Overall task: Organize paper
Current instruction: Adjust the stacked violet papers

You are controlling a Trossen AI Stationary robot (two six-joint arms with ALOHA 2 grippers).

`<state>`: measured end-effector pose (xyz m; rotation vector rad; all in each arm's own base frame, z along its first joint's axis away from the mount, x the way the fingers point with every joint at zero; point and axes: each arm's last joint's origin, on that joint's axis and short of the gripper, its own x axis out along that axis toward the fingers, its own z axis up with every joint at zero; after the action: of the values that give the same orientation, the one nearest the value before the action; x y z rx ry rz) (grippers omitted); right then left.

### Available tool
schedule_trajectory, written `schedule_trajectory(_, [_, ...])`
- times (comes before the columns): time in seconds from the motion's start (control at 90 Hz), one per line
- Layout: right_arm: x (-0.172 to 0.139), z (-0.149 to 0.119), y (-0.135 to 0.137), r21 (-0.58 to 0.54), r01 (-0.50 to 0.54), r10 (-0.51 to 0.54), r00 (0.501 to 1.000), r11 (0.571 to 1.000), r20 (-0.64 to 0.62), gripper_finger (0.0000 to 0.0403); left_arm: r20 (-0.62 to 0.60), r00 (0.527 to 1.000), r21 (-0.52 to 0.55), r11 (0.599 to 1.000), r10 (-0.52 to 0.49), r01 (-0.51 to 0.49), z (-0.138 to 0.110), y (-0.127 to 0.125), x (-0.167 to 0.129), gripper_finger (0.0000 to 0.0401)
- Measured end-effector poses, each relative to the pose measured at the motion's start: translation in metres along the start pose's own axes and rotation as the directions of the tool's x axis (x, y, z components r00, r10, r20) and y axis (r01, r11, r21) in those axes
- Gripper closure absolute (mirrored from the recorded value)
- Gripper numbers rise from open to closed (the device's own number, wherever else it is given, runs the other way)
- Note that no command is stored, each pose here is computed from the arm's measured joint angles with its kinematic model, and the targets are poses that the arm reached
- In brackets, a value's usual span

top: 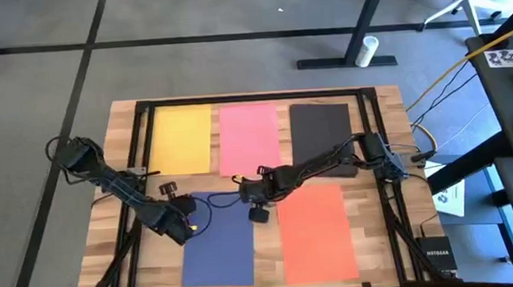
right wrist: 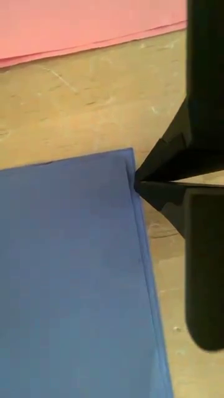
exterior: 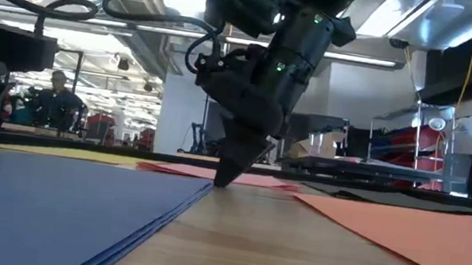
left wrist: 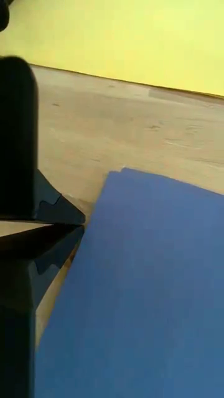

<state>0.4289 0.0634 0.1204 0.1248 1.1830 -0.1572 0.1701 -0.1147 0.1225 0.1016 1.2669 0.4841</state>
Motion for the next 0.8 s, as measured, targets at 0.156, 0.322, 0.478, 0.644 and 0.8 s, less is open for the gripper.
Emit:
schedule_trajectory(0.156, [0.0003,0.0004,-0.0016,-0.007,-0.003,0.003,1.0,1.0,-0.002,0.0402,0.0,1.0,-0.003,1.0,-0.002,0.002,0.0001,-0.0002,-0.0001,0.0401])
schedule_trajectory(0.322, [0.0004,0.0006,-0.0024,-0.01,-0.004,0.004,1.0,1.0,-0.001,0.0402,0.0,1.0,-0.006,1.0,-0.004,0.004,0.0002,-0.0003,-0.0001,0.0401])
schedule_trajectory(0.478, [0.0005,0.0009,-0.0031,-0.009,-0.002,0.002,1.0,1.0,-0.001,0.0402,-0.001,1.0,-0.008,1.0,-0.004,0.004,0.0002,-0.0003,-0.0001,0.0401])
schedule_trajectory(0.644, [0.0008,0.0015,-0.005,-0.011,-0.004,0.004,1.0,1.0,-0.001,0.0402,-0.001,1.0,-0.013,1.0,-0.005,0.005,0.0003,-0.0004,-0.0002,0.0401])
schedule_trajectory(0.8, [0.001,0.0022,-0.0071,-0.013,-0.009,0.009,1.0,1.0,-0.001,0.0402,-0.001,1.0,-0.014,1.0,-0.005,0.005,0.0003,-0.0004,-0.0002,0.0401])
